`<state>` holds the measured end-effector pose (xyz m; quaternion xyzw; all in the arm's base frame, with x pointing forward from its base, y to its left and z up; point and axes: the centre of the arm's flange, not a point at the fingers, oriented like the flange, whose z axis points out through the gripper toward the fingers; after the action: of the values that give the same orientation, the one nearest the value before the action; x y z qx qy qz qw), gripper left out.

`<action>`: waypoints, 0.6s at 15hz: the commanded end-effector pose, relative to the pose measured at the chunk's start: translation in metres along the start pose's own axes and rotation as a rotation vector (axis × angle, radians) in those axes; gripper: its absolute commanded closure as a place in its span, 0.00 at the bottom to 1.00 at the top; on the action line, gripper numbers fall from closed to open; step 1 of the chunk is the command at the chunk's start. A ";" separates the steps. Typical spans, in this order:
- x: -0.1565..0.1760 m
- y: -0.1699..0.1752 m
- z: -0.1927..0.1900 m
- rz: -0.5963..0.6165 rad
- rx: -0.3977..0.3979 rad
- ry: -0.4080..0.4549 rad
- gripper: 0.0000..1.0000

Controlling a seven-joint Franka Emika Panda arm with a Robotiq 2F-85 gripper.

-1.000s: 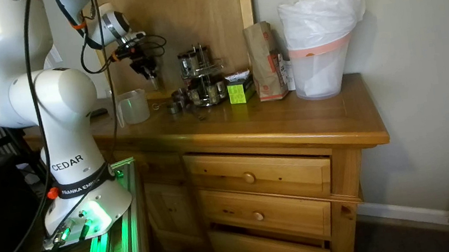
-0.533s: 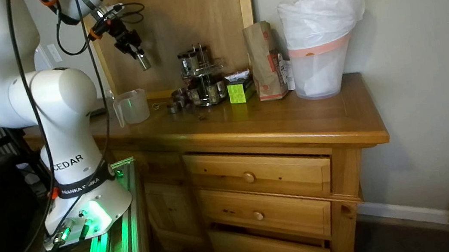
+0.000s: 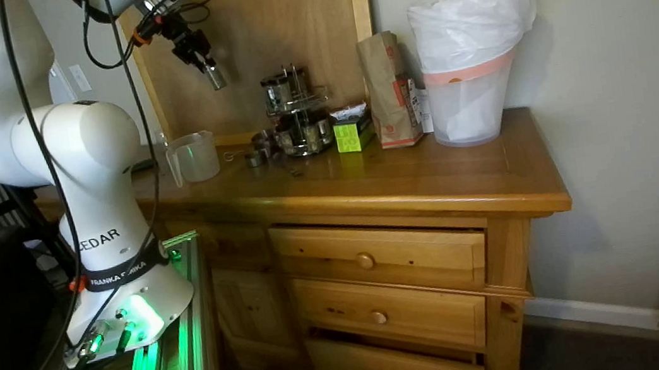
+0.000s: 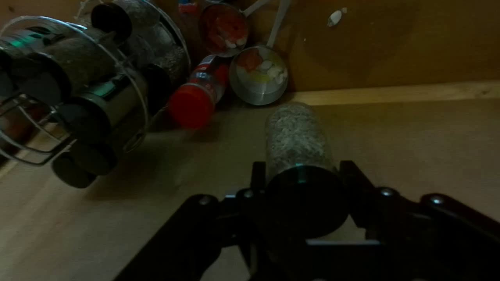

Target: Put the jar on the stand

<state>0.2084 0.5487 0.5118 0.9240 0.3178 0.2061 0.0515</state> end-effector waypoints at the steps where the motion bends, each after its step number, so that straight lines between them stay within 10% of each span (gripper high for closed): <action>1: -0.025 0.069 -0.054 0.187 -0.002 0.067 0.76; 5: -0.032 0.093 -0.058 0.290 0.017 0.091 0.76; 6: -0.015 0.089 -0.068 0.258 -0.009 0.092 0.51; 9: -0.025 0.090 -0.062 0.265 -0.009 0.082 0.51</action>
<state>0.2160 0.4597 0.5797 0.9484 0.1940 0.2503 0.0148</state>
